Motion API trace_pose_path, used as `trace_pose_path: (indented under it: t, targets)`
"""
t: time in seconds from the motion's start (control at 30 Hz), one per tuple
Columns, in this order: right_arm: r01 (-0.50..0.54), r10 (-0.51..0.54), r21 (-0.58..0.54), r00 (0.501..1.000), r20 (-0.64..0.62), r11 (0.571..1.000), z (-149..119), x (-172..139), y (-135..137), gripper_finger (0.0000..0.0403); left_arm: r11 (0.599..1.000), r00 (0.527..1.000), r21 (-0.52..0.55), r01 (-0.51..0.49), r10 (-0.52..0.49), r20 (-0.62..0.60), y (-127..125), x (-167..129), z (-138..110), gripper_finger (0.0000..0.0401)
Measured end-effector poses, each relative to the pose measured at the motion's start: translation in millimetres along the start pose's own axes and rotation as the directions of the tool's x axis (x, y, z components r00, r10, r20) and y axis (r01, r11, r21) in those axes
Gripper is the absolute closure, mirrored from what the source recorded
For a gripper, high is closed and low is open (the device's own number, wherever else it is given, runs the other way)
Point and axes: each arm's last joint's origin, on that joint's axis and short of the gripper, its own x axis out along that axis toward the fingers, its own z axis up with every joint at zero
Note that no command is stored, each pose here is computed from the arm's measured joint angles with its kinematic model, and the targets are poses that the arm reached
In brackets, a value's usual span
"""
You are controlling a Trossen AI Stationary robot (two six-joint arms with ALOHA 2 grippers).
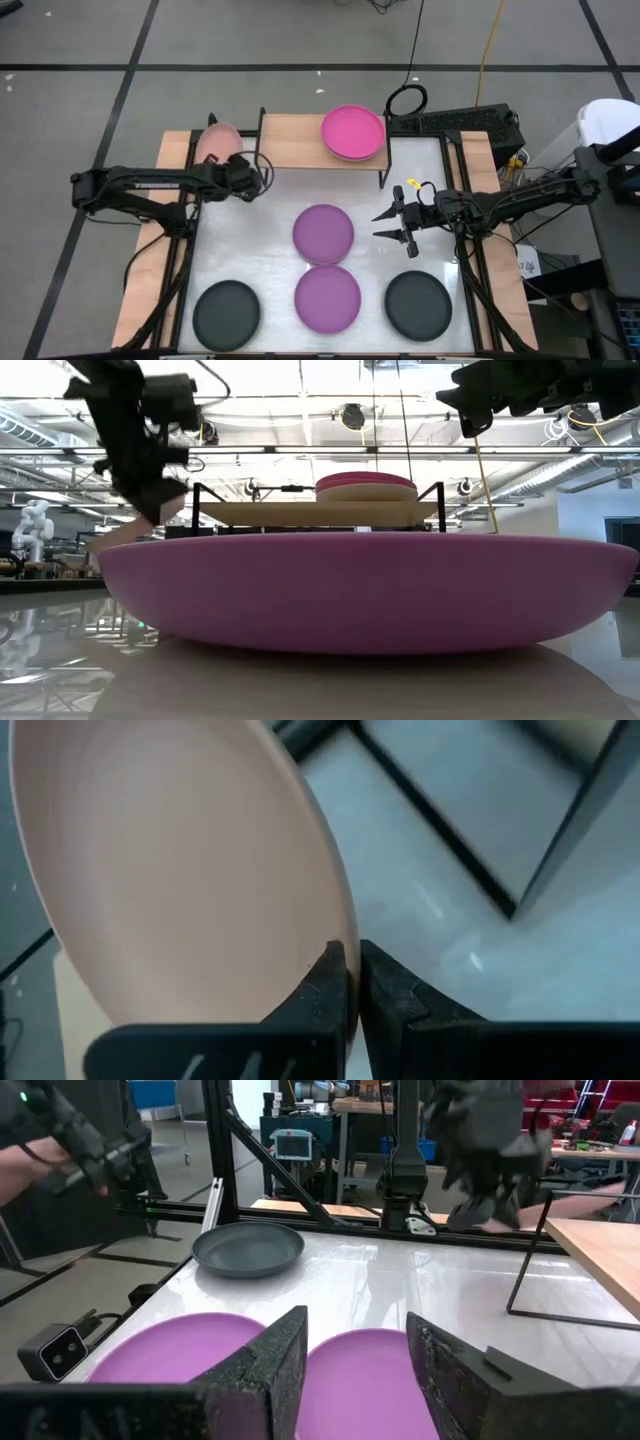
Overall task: Place and stack plates onto a shelf
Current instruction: Stack the orange plate on top of the pink plate on the shelf
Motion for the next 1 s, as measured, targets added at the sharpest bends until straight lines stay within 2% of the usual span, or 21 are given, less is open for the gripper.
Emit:
trace_pose_path:
  t: [0.2, 0.37, 0.47, 0.67, 0.83, 0.9, 1.0]
  targets:
    - [-0.002, 0.002, -0.001, 1.0, 0.006, 1.0, 1, -1, 0, 0.0248, 0.999, 0.992, -0.05, 0.004, 0.003, 0.125, 15, -30, 24, 0.0389]
    - [-0.003, 0.003, -0.003, 0.998, 0.061, 1.0, 9, -8, 0, 0.0248, 1.0, 0.972, -0.007, 0.03, -0.028, 0.235, 22, -55, 53, 0.0389]
    - [-0.004, 0.003, 0.0, 0.995, 0.103, 1.0, 14, -15, 0, 0.0248, 0.997, 0.94, 0.029, 0.066, -0.072, 0.333, 18, -71, 72, 0.0389]
    - [-0.008, 0.004, 0.027, 0.989, 0.15, 1.0, 21, -22, 1, 0.0248, 0.977, 0.821, 0.2, 0.077, -0.176, 0.544, -7, -100, 113, 0.0389]
    - [-0.031, 0.019, 0.059, 0.98, 0.199, 0.998, 26, -28, 2, 0.0248, 0.927, 0.707, 0.363, 0.092, -0.318, 0.632, -40, -107, 148, 0.0389]
    - [-0.077, 0.058, 0.067, 0.966, 0.253, 0.995, 32, -34, 4, 0.0248, 0.901, 0.696, 0.428, 0.068, -0.35, 0.627, -55, -103, 161, 0.0389]
    - [-0.161, 0.137, 0.049, 0.938, 0.32, 0.986, 40, -43, 9, 0.0248, 0.856, 0.715, 0.518, 0.011, -0.368, 0.594, -77, -93, 176, 0.0389]
